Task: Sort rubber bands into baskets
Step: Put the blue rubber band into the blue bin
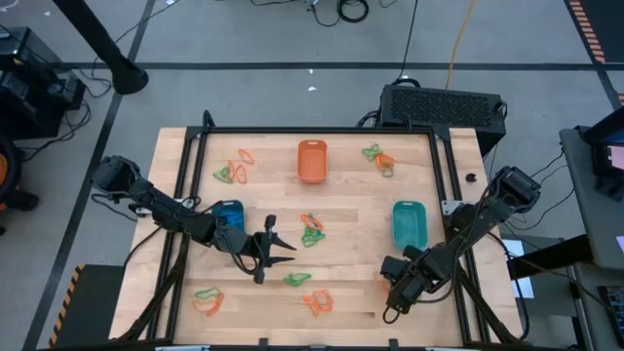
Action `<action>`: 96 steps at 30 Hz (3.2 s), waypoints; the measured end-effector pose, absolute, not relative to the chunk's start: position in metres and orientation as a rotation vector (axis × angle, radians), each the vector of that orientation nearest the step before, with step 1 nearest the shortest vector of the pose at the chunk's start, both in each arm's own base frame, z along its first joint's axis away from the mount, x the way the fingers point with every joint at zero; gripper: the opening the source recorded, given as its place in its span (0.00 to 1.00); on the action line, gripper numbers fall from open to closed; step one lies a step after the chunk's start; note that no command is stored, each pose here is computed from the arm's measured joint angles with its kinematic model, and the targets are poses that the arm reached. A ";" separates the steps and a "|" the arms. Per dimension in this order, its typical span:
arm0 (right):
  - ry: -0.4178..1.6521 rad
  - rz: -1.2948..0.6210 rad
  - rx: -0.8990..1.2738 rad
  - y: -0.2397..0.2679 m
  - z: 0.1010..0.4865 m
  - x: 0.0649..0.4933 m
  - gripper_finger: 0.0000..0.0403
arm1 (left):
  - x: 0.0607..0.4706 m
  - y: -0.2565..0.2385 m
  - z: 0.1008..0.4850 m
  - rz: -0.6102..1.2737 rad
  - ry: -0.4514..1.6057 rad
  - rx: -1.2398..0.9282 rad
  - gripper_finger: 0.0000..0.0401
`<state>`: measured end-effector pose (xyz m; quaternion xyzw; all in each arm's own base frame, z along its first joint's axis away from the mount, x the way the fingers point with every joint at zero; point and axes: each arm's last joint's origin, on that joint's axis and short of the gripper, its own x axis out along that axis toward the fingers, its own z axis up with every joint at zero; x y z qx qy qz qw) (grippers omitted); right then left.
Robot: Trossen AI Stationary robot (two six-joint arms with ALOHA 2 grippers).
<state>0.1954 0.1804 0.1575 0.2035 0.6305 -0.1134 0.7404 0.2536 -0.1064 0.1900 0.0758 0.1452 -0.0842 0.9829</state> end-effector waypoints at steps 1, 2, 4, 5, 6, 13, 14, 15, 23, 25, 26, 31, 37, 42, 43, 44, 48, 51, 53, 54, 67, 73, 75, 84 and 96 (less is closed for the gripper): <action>1.393 -0.239 0.418 0.182 0.154 0.195 0.33 | 0.254 -0.106 0.190 -0.168 0.293 0.146 0.31; 1.404 -0.226 0.386 0.182 0.151 0.195 0.33 | 0.254 -0.106 0.190 -0.168 0.293 0.144 0.31; 1.423 -0.189 0.314 0.184 0.146 0.195 0.33 | 0.254 -0.106 0.190 -0.168 0.293 0.144 0.31; 1.433 -0.171 0.279 0.185 0.143 0.195 0.33 | 0.254 -0.106 0.190 -0.168 0.293 0.143 0.31; 1.440 -0.158 0.248 0.186 0.140 0.195 0.33 | 0.254 -0.106 0.190 -0.168 0.292 0.143 0.31; 1.467 -0.115 0.158 0.186 0.135 0.195 0.29 | 0.254 -0.106 0.190 -0.168 0.293 0.143 0.31; 1.467 -0.111 0.157 0.185 0.136 0.195 0.26 | 0.254 -0.106 0.190 -0.168 0.293 0.143 0.31; 1.465 -0.104 0.156 0.185 0.137 0.195 0.22 | 0.254 -0.106 0.190 -0.168 0.293 0.143 0.31; 1.454 -0.149 0.171 0.177 0.156 0.193 0.02 | 0.254 -0.106 0.190 -0.168 0.292 0.143 0.31; 1.449 -0.185 0.147 0.175 0.163 0.195 0.01 | 0.254 -0.106 0.190 -0.168 0.292 0.143 0.31; 1.437 -0.200 0.129 0.175 0.167 0.197 0.01 | 0.254 -0.106 0.190 -0.168 0.290 0.142 0.31; 1.265 -0.232 0.073 0.174 0.189 0.217 0.00 | 0.261 -0.108 0.194 -0.159 0.186 0.063 0.31; 0.984 -0.196 0.045 0.176 0.208 0.249 0.00 | 0.285 -0.096 0.181 -0.094 0.084 -0.294 0.31; 0.808 -0.125 -0.040 0.179 0.218 0.267 0.00 | 0.310 -0.091 0.156 -0.055 0.057 -0.617 0.31; 0.787 -0.121 -0.049 0.179 0.219 0.269 0.00 | 0.315 -0.091 0.150 -0.053 0.057 -0.658 0.31; 0.769 -0.120 -0.057 0.178 0.221 0.271 0.00 | 0.320 -0.092 0.145 -0.056 0.064 -0.693 0.31; 0.727 -0.114 -0.060 0.174 0.224 0.279 0.00 | 0.344 -0.096 0.135 -0.114 0.067 -0.775 0.31; 0.721 -0.116 -0.057 0.169 0.225 0.283 0.00 | 0.360 -0.102 0.135 -0.192 0.062 -0.774 0.31; 0.730 -0.107 -0.049 0.168 0.225 0.284 0.00 | 0.367 -0.106 0.137 -0.228 0.052 -0.763 0.31; 0.732 -0.104 -0.046 0.167 0.224 0.285 0.00 | 0.369 -0.106 0.138 -0.239 0.048 -0.742 0.31; 0.739 -0.082 -0.027 0.171 0.224 0.282 0.00 | 0.371 -0.110 0.136 -0.278 0.089 -0.661 0.31; 0.737 -0.086 0.020 0.176 0.224 0.279 0.00 | 0.371 -0.108 0.134 -0.268 0.102 -0.598 0.31; 0.735 -0.096 0.043 0.176 0.224 0.279 0.00 | 0.371 -0.108 0.133 -0.265 0.113 -0.565 0.31; 0.720 -0.103 0.079 0.176 0.226 0.280 0.00 | 0.371 -0.108 0.127 -0.259 0.156 -0.459 0.31; 0.701 -0.093 0.090 0.176 0.233 0.277 0.00 | 0.368 -0.115 0.137 -0.419 0.068 -0.376 0.31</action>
